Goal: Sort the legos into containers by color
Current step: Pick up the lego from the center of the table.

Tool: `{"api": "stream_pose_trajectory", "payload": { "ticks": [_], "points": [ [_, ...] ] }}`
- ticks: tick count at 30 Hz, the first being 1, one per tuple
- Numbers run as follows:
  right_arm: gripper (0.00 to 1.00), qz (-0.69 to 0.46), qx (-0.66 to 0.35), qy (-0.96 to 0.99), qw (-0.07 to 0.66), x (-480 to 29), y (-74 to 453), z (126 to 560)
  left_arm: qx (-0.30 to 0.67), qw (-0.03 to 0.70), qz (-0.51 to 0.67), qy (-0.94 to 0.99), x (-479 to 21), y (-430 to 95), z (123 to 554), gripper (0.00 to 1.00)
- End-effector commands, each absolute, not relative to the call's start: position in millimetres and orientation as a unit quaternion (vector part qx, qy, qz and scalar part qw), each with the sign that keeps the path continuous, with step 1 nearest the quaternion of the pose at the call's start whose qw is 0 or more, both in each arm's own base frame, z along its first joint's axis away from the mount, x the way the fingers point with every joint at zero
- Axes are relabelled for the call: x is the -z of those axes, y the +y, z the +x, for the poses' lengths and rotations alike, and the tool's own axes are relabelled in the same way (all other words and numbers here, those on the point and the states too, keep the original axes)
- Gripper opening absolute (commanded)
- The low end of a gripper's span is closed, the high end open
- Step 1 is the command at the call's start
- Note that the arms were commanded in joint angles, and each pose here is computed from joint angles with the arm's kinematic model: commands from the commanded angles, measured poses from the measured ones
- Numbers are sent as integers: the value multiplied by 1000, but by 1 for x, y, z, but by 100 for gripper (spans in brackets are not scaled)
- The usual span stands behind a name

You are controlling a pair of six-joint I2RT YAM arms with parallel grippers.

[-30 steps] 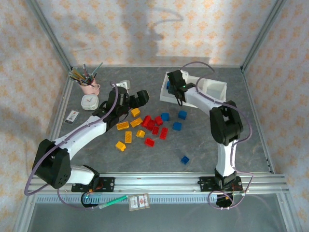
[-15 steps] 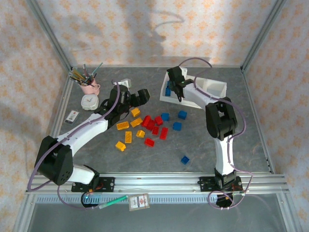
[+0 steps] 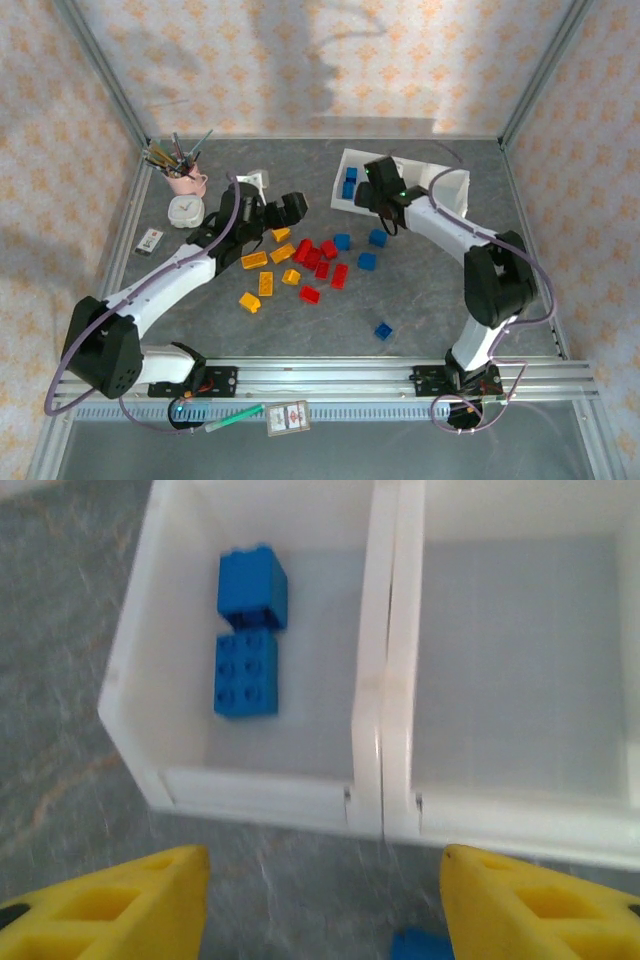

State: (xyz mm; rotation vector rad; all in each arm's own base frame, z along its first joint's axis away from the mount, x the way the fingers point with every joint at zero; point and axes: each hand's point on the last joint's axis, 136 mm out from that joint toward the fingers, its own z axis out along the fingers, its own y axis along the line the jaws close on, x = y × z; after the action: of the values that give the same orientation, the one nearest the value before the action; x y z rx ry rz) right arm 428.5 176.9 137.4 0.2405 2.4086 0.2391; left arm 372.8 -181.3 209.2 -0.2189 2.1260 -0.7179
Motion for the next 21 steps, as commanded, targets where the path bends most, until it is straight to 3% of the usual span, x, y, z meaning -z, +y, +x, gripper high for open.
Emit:
{"api": "stream_pose_trajectory", "payload": {
  "ticks": [1, 10, 21],
  "points": [
    [64, 102, -101, 935, 324, -129, 178, 397, 301, 410, -90, 856, -197, -185, 355, 99],
    [73, 97, -96, 948, 286, -96, 185, 342, 329, 391, -112, 852, -176, -197, 334, 99],
    [77, 97, -71, 960, 254, -56, 193, 326, 323, 391, -125, 853, -172, -198, 332, 99]
  ]
}}
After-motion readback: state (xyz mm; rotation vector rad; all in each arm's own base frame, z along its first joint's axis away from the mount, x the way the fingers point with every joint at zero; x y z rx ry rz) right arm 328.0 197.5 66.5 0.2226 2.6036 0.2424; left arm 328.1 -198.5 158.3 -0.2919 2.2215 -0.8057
